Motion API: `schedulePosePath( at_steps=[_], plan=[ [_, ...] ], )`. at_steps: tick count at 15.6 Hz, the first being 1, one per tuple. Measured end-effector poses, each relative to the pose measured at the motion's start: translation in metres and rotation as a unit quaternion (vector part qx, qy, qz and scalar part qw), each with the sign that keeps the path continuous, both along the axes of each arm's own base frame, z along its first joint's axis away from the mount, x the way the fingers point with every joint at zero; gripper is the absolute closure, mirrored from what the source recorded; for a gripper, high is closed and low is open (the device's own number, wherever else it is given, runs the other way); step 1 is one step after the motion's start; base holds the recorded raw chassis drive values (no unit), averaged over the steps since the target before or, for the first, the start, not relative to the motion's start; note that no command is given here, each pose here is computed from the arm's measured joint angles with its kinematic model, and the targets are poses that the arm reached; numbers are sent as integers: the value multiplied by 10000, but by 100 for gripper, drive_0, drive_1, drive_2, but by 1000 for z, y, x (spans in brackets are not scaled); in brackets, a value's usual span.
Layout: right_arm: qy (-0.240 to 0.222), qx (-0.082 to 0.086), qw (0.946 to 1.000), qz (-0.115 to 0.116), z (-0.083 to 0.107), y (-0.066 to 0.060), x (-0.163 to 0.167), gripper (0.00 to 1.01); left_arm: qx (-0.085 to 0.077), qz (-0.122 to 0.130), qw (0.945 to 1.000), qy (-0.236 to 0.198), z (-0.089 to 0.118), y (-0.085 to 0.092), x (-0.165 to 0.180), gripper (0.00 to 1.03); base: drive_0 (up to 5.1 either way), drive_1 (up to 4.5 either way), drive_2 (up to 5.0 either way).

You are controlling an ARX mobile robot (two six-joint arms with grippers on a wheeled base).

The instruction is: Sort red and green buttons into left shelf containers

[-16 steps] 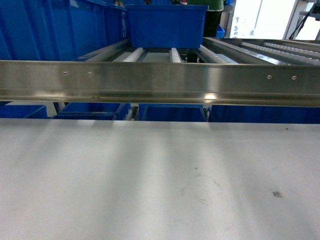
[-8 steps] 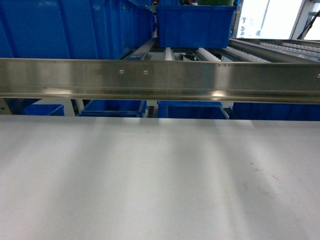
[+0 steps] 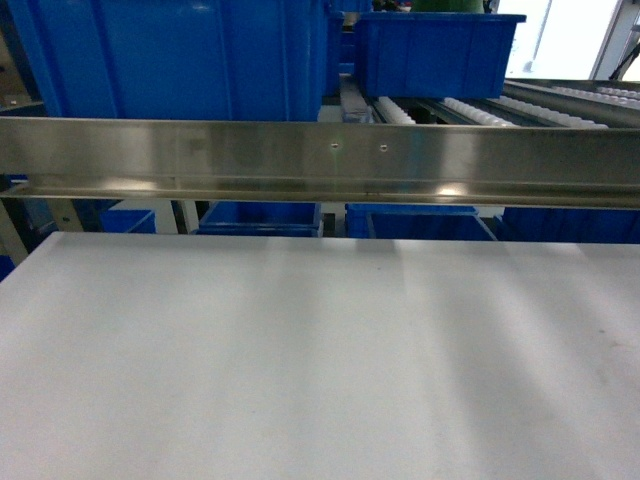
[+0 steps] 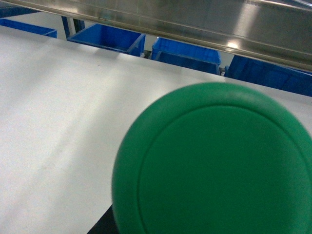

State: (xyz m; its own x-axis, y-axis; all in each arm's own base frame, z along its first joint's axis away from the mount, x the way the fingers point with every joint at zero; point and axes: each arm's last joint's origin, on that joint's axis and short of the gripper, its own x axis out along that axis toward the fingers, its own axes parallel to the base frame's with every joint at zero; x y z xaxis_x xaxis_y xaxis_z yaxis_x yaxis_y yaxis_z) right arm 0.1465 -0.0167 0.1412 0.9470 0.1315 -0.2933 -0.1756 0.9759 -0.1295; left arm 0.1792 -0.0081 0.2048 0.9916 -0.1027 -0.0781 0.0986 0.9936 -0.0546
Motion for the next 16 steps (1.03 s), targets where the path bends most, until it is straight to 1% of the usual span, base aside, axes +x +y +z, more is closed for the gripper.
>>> schedulePosePath(
  at_steps=[16],
  plan=[
    [-9,-2,10000,0,0,0,0,75,0,-8,10000,-4,0,0,0,74,-492,250,250]
  ],
)
